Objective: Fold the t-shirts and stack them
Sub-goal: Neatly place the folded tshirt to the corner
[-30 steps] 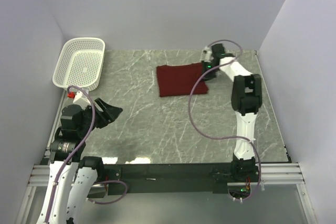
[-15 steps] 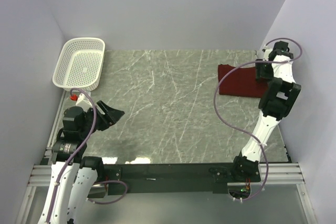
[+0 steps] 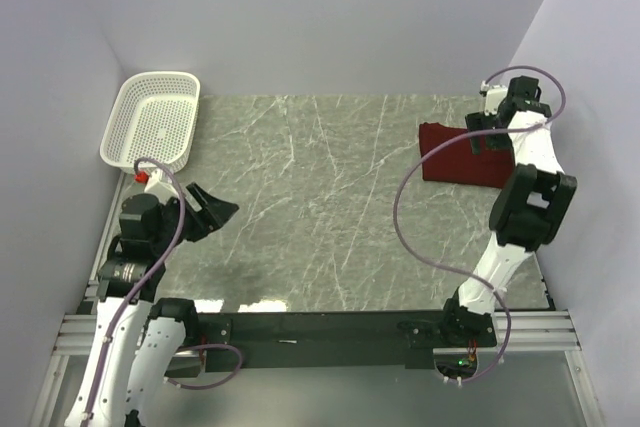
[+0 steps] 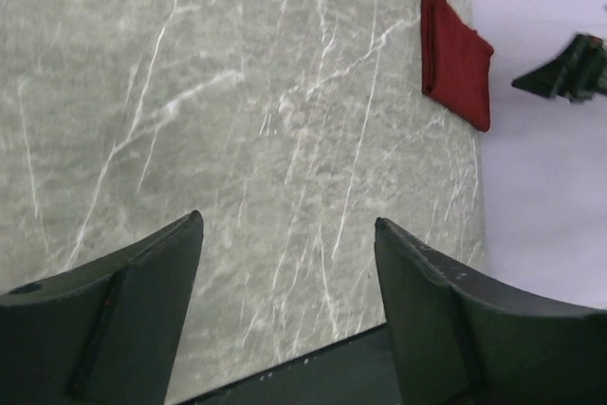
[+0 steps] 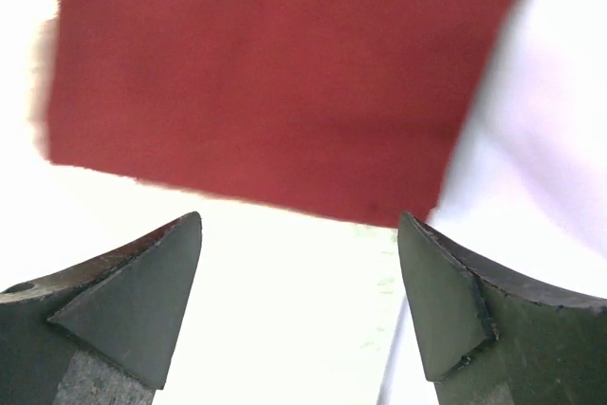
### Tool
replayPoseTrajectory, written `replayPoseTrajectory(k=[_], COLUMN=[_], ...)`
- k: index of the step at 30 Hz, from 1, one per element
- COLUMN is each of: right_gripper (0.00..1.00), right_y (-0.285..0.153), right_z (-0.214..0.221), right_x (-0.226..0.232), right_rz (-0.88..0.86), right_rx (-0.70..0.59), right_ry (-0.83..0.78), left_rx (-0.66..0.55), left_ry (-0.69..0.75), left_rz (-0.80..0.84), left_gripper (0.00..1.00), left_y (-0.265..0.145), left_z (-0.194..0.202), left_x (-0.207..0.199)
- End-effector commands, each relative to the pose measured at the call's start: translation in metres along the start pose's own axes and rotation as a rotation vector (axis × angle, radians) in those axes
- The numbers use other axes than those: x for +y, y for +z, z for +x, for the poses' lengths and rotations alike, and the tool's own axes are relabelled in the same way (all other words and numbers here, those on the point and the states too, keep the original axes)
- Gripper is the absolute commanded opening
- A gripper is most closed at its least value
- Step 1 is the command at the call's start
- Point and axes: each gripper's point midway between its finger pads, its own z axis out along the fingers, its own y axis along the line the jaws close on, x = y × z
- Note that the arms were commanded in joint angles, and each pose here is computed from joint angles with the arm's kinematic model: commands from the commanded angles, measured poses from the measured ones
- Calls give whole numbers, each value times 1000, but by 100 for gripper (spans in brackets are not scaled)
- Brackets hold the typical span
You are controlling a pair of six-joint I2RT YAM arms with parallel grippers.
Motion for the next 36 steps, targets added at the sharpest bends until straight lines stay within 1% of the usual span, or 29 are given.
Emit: replayPoseTrajectory(k=[1, 2, 3, 4, 5, 6, 7, 8, 9, 10, 11, 12, 13, 14, 15, 16, 17, 18, 20, 21, 22, 23, 24, 25, 26, 29, 32, 36], right_gripper=[90, 91, 91, 92, 92, 92, 92, 93, 93, 95, 99, 100, 100, 100, 100, 100, 100, 100, 100, 100, 100, 100, 100, 100, 100, 100, 98, 96], right_y=[-66, -92, -101, -100, -108, -134, -132, -140, -163, -162, -167, -187, -188, -203, -210, -209, -213, -226, -226, -232, -230, -231, -230, -225, -225, -222, -227, -223], right_z=[-18, -24, -21, -12, -9, -11, -3, 0, 0, 5, 9, 10, 16, 22, 26, 33, 36, 43, 58, 63, 71, 76, 80, 86, 89, 95, 95, 96], right_x=[60, 74, 85, 101, 108, 111, 116, 117, 113, 110, 99, 92, 81, 68, 63, 60, 59, 50, 42, 40, 36, 36, 36, 38, 39, 41, 43, 46], right_rz=[-225, -240, -267, -306, -314, -299, -298, -286, -240, -202, -137, -86, -34, 43, 70, 103, 108, 173, 238, 263, 295, 305, 313, 312, 313, 319, 320, 301], right_rx=[-198, -272, -304, -325, -352, -431, -453, -479, -547, -573, -585, -645, -665, -707, -726, -730, -748, -784, -782, -798, -784, -784, -774, -746, -739, -729, -761, -736], right_ry=[-105, -110, -119, -118, -76, -73, -54, -14, -3, 27, 110, 152, 222, 337, 377, 399, 466, 514, 608, 617, 634, 656, 663, 662, 662, 640, 615, 613], left_rx=[-99, -88, -101, -99, -108, -132, -157, -166, -210, -234, -245, -270, -277, -271, -293, -301, -324, -322, -362, -382, -379, -410, -409, -415, -443, -457, -438, -431], left_ry=[77, 75, 82, 79, 63, 47, 45, 45, 50, 53, 53, 66, 79, 93, 146, 169, 185, 205, 229, 243, 248, 262, 263, 267, 271, 283, 283, 286], left_rz=[69, 50, 52, 37, -46, -111, -157, -194, -227, -237, -252, -270, -284, -313, -363, -386, -413, -410, -374, -361, -367, -355, -356, -350, -334, -317, -313, -310], left_gripper=[79, 83, 84, 87, 92, 99, 99, 99, 99, 100, 99, 99, 99, 99, 99, 100, 100, 99, 99, 99, 99, 99, 100, 99, 100, 100, 99, 99], left_y=[2, 11, 17, 22, 35, 38, 38, 42, 38, 36, 35, 30, 28, 26, 20, 16, 9, 10, 2, 0, 0, -7, -7, -8, -14, -19, -17, -16], left_z=[-36, -38, -44, -47, -54, -62, -73, -80, -96, -104, -110, -121, -125, -126, -133, -135, -136, -131, -129, -129, -122, -121, -115, -112, -112, -111, -107, -105], left_x=[-26, -21, -22, -19, -3, 9, 15, 24, 32, 35, 39, 44, 47, 52, 58, 61, 63, 64, 57, 55, 62, 58, 63, 63, 59, 54, 53, 53])
